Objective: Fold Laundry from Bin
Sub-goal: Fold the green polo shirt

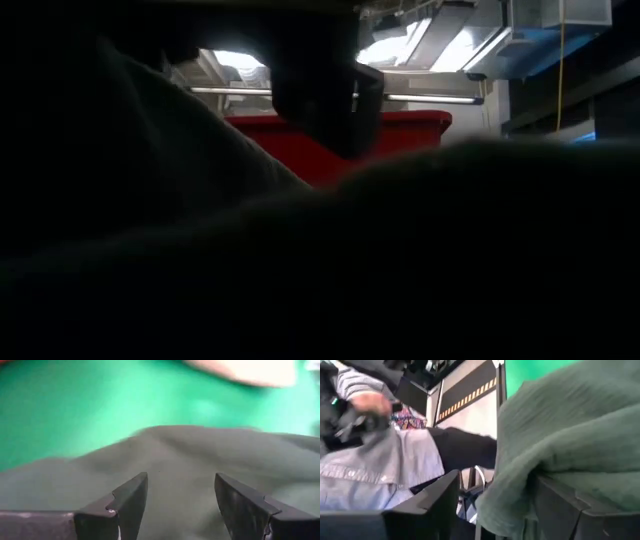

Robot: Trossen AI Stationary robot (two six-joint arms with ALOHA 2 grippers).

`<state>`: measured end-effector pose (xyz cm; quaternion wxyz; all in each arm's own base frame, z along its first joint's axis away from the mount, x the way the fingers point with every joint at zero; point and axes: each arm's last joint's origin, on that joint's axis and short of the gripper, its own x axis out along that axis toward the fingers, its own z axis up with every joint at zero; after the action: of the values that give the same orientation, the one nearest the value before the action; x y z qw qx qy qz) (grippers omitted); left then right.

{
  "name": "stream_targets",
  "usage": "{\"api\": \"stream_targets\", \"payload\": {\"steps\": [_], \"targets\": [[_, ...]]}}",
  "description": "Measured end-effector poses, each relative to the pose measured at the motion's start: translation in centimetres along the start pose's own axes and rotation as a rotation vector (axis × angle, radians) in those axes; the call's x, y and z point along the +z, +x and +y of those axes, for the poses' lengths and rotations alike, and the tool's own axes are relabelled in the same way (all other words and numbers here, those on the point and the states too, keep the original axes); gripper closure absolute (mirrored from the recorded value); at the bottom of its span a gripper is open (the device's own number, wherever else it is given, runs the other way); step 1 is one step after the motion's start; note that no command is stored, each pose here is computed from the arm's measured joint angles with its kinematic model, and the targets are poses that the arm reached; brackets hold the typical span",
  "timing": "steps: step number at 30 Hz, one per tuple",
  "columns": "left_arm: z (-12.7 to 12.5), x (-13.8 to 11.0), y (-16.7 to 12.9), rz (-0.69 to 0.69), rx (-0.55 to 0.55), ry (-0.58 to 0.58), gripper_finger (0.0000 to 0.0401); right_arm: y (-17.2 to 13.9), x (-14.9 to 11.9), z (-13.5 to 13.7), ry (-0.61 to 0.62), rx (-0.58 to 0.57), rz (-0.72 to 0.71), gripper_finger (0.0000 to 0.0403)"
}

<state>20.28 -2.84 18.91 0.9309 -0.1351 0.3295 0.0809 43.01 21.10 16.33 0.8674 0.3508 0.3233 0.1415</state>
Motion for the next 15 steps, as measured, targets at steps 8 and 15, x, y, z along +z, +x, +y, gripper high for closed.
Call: {"api": "stream_targets", "payload": {"steps": [8,15], "targets": [[-3.2,-1.5,0.0,0.06,-0.252,0.231,0.0176,0.1,0.5,-0.7,-0.156,-0.207,-0.199,0.0186],[-2.4,-2.8,3.6,-0.049,0.068,0.108,0.0178,0.3,0.7,-1.4,-0.18,-0.284,-0.258,0.0187]]}}
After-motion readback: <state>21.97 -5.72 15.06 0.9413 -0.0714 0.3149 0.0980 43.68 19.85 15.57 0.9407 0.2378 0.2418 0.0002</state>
